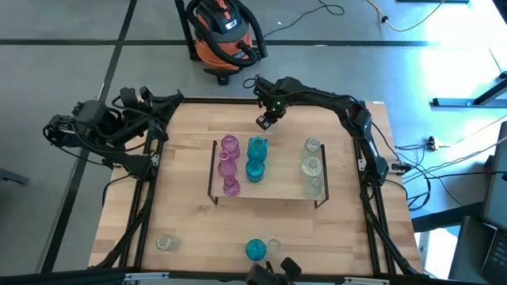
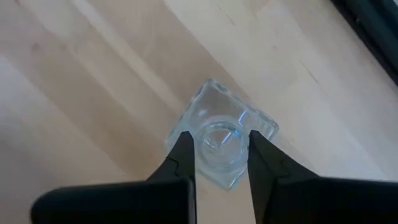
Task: Sort vases onto shelf
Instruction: Put the transparent vase on the shelf
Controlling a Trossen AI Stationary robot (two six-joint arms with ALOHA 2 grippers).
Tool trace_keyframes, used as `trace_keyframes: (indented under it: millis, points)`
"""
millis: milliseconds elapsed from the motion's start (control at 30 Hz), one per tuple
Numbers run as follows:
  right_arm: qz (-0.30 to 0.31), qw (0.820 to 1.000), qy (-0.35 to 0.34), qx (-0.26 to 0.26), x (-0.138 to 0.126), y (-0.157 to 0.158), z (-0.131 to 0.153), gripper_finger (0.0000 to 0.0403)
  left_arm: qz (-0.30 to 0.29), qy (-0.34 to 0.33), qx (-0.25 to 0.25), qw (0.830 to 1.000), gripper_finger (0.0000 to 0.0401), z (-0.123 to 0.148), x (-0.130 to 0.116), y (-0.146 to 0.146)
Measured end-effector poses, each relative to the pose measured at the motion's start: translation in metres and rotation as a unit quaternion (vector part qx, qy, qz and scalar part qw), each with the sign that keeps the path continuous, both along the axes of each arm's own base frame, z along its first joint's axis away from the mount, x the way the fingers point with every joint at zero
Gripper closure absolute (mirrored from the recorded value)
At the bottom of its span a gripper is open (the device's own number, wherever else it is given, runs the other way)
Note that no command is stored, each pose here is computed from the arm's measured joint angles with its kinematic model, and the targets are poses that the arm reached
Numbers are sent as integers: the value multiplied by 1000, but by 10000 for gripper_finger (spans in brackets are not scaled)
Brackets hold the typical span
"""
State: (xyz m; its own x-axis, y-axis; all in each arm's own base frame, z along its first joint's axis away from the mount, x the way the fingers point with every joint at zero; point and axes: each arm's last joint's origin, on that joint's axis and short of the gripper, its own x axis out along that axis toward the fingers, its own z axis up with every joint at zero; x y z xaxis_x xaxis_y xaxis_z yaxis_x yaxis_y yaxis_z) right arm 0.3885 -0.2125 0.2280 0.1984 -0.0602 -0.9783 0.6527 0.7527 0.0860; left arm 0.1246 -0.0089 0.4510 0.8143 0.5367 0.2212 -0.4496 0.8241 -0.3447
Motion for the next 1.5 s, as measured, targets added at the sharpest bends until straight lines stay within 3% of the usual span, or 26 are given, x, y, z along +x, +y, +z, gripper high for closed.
trace_keyframes:
  millis: [267,600,800,1033,1133,1500]
  points:
    - [19,1000,-12,-21,-25,13,51,346,0,10,2,1000,401,-2,1,0]
    - [26,997,-48,-50,-76,48,131,346,16,17,5,1000,401,-3,1,3]
    - [59,995,-64,-47,-81,83,159,346,36,17,2,999,401,-3,1,8]
    - [63,995,-70,-22,-62,121,162,346,52,7,-17,998,401,-4,4,13]
    - [42,998,-42,-10,-58,131,155,346,49,2,-26,998,401,-5,7,14]
    - [-40,998,-41,-4,-54,153,155,343,21,8,-28,999,401,-8,16,12]
